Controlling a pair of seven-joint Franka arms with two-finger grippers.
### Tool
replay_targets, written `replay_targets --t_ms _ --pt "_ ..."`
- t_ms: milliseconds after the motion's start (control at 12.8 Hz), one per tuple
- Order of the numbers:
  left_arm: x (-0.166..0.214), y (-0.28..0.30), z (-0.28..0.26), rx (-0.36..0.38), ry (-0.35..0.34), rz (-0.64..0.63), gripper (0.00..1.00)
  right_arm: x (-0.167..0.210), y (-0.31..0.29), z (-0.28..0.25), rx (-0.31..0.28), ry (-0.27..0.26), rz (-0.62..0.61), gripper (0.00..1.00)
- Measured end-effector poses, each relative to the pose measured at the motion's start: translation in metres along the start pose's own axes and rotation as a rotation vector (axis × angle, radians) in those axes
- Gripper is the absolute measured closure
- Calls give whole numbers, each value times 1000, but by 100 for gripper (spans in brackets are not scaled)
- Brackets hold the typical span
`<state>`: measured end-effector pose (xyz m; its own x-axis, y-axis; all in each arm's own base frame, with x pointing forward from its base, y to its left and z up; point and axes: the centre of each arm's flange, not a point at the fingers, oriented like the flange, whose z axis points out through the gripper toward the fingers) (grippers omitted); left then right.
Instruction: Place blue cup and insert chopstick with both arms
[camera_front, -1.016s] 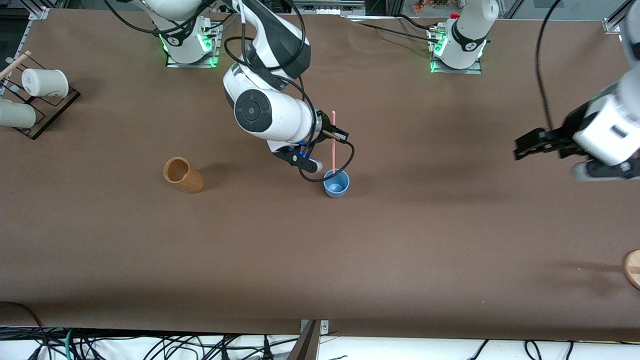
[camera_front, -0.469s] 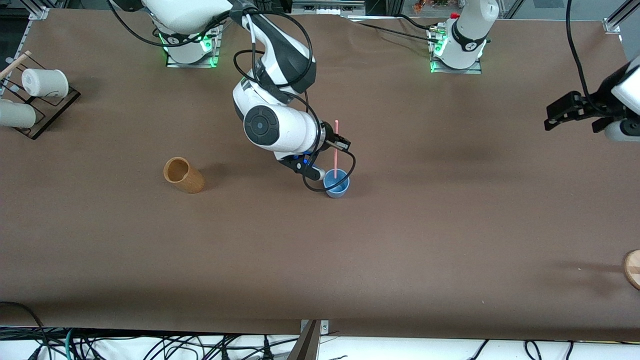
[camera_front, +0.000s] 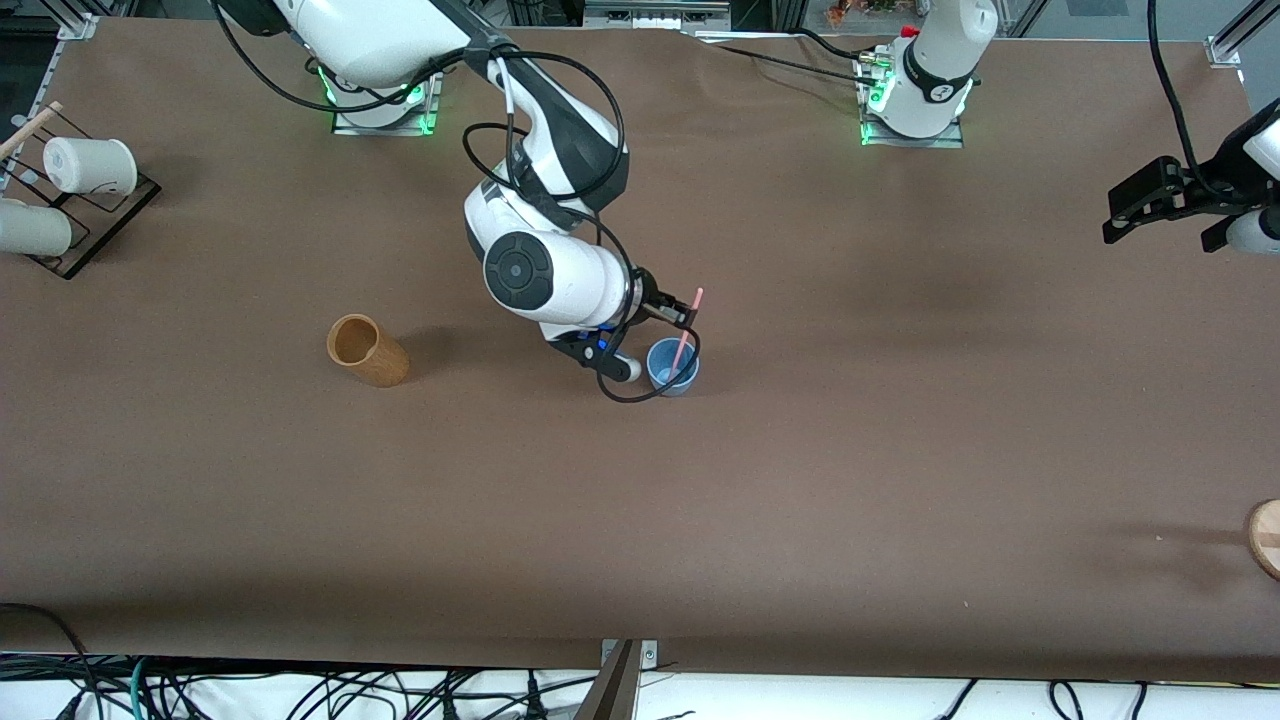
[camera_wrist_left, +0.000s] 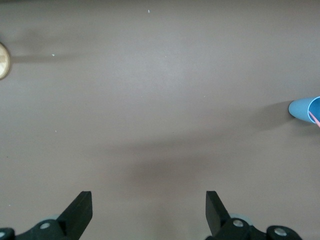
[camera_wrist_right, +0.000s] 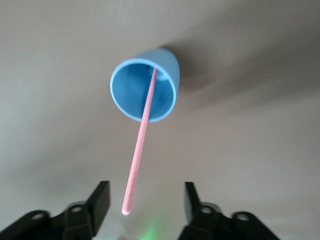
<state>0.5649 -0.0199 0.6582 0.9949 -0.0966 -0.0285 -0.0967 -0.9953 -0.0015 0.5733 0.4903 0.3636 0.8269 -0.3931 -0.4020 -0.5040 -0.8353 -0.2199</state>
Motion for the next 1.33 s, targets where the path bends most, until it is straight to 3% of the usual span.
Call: replay_targets --t_ms 156,234,469,781,1016,1328 --pt "1 -1 3 0 -5 5 0 17 7 -37 4 56 -2 3" --pt "1 -1 5 -1 -9 7 0 27 17 -66 -8 85 -11 0" --pt "2 0 7 -2 -14 18 0 51 76 -170 -87 141 -162 0" --pt "2 1 8 -2 -15 23 0 86 190 -283 -236 184 -449 0" --pt "2 1 8 -2 -16 24 0 111 264 -327 -330 209 -626 0" --pt "2 3 8 -2 -16 29 0 106 291 -342 -384 231 -684 0"
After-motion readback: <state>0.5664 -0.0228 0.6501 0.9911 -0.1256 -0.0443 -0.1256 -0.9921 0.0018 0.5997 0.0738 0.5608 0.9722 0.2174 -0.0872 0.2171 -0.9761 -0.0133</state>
